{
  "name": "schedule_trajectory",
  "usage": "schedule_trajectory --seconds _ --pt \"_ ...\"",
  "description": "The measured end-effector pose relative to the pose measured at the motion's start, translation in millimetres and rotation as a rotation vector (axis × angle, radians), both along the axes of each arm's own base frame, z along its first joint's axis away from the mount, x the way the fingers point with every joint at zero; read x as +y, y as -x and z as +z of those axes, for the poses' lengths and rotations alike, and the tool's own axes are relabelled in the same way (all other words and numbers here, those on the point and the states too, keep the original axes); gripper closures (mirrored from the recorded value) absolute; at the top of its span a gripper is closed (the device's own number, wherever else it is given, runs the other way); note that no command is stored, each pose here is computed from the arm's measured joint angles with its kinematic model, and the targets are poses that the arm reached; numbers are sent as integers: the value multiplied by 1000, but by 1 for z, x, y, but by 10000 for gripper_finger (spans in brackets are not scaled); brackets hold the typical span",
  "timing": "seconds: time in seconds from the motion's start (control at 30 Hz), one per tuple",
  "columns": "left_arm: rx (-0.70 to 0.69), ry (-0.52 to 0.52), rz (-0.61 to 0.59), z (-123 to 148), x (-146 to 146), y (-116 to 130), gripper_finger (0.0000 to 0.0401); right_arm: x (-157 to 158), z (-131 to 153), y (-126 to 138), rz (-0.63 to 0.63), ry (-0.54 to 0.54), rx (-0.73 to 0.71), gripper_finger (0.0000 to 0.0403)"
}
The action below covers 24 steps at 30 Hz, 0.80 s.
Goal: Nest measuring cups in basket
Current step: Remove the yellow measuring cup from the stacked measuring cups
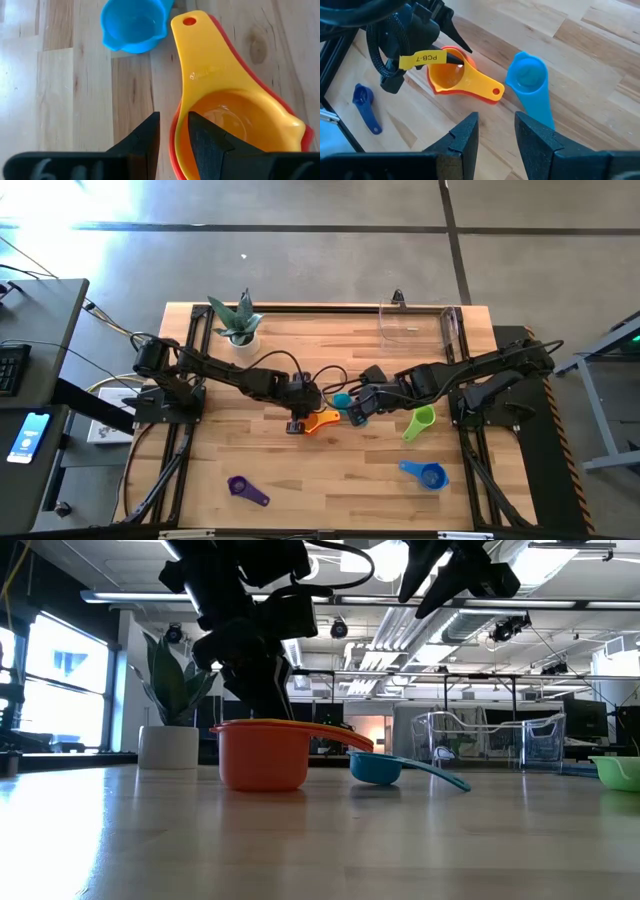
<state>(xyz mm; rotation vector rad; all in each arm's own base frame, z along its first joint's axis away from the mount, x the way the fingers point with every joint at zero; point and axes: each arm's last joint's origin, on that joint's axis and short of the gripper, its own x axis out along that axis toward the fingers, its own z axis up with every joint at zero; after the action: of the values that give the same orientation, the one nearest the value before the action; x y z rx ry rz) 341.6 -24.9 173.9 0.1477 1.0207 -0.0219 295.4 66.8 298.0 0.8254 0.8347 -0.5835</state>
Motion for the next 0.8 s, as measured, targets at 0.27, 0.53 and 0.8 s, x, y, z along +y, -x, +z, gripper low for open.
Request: schedule_trajectory --seconds 0.27,0.53,0.8 --pt "1 -14 -23 0 0 0 351 0 0 0 -2 -1 0 284" --pt "-4 -15 -22 0 0 0 393 0 0 0 -3 -2 0 284" --pt "-1 -9 -14 0 0 0 377 0 0 0 -4 0 -1 284"
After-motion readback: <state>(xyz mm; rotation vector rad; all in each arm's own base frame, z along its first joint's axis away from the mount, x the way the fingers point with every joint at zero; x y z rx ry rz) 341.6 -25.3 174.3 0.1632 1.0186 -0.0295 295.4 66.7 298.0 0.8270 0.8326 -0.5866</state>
